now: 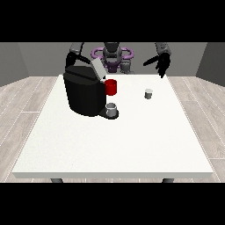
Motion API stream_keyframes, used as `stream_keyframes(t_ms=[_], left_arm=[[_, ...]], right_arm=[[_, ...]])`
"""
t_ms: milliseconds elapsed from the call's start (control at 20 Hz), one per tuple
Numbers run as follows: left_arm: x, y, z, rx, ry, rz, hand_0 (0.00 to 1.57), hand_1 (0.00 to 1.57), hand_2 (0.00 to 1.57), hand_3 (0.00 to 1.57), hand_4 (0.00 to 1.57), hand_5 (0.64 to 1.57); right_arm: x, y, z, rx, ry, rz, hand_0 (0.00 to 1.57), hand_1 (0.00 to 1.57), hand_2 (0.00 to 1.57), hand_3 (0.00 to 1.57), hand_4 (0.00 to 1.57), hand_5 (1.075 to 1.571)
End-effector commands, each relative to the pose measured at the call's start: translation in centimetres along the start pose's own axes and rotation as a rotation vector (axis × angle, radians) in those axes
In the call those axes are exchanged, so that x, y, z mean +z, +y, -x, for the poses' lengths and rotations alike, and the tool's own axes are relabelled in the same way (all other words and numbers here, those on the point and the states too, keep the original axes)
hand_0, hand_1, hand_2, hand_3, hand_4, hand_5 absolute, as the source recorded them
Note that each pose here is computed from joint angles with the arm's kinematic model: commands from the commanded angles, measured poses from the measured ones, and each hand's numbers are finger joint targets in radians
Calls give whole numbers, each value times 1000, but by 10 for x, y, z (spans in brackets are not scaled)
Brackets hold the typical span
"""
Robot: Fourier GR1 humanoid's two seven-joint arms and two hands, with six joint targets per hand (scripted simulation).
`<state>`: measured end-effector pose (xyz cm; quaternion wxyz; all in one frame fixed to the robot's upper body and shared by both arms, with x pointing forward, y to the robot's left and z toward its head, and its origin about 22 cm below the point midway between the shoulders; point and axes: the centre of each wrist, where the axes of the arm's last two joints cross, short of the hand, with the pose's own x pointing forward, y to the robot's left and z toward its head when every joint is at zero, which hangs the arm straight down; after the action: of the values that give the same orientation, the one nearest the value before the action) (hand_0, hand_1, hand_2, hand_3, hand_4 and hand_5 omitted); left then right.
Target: Insert the coffee pod into the coffee machine and close the lid
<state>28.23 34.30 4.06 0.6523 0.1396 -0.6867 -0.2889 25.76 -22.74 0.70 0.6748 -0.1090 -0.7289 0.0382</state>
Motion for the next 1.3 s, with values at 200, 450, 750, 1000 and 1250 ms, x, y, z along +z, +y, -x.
stream_keyframes(t_ms=[200,450,750,1000,1250], left_arm=[[-20,50,13,-150,91,18,0,0,0,0,0,1571],[-36,11,21,-192,153,81,0,0,0,0,0,1571],[-64,39,2,-303,105,33,0,0,291,0,0,1571],[-64,20,24,-346,75,-25,946,946,967,665,0,1571],[-80,-7,8,-508,27,26,1071,1071,1132,931,465,1571]], right_arm=[[-17,22,-32,7,-53,-36,0,0,0,0,0,1571],[-21,29,-21,-40,-3,-66,0,0,0,0,0,1571],[-50,34,-28,-18,-46,-26,0,0,0,0,0,1571],[-32,42,-6,-9,-41,-48,0,0,0,0,0,1571],[-47,40,-10,-2,32,-91,0,0,0,0,0,1571]])
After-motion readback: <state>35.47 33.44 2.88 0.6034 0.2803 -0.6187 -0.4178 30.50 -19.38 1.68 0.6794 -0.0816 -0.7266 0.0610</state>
